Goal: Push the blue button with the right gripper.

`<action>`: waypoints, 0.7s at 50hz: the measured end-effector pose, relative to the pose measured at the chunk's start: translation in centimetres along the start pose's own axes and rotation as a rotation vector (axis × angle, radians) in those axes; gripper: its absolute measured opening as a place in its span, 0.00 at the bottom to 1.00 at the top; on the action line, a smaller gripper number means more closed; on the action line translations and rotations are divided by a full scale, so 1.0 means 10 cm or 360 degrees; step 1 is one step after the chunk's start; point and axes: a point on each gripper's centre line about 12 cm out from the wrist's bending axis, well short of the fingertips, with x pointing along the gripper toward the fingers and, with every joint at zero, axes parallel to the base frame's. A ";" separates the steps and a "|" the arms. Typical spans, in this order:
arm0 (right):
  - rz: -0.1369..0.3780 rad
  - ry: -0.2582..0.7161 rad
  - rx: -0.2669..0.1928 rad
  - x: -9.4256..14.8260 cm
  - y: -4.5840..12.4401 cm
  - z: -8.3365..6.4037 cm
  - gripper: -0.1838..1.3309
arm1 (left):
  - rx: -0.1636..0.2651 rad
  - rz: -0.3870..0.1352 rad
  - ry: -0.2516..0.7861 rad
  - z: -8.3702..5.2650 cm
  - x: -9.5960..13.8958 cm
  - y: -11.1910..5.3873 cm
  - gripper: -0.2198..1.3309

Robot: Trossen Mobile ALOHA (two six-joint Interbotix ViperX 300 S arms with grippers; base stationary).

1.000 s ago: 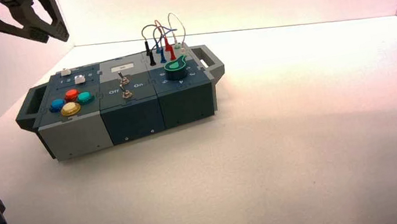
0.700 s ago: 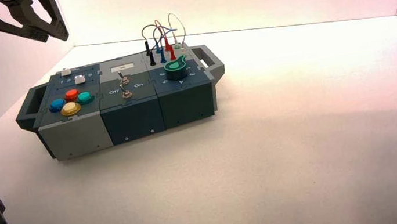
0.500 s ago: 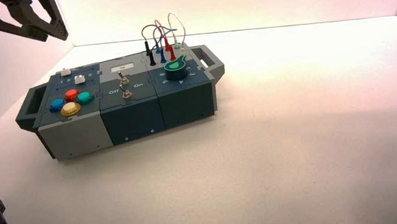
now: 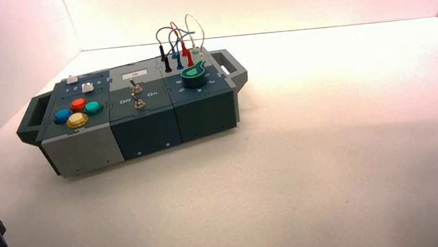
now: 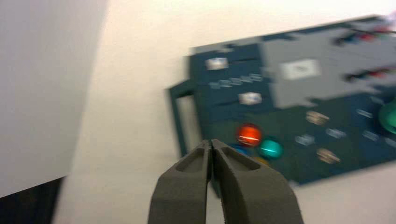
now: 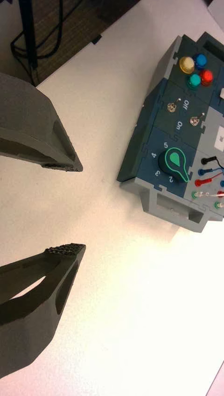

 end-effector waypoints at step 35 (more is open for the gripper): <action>-0.0059 -0.0061 0.0102 -0.07 -0.10 0.03 0.97 | -0.0247 0.0031 0.0526 0.44 1.34 0.59 0.04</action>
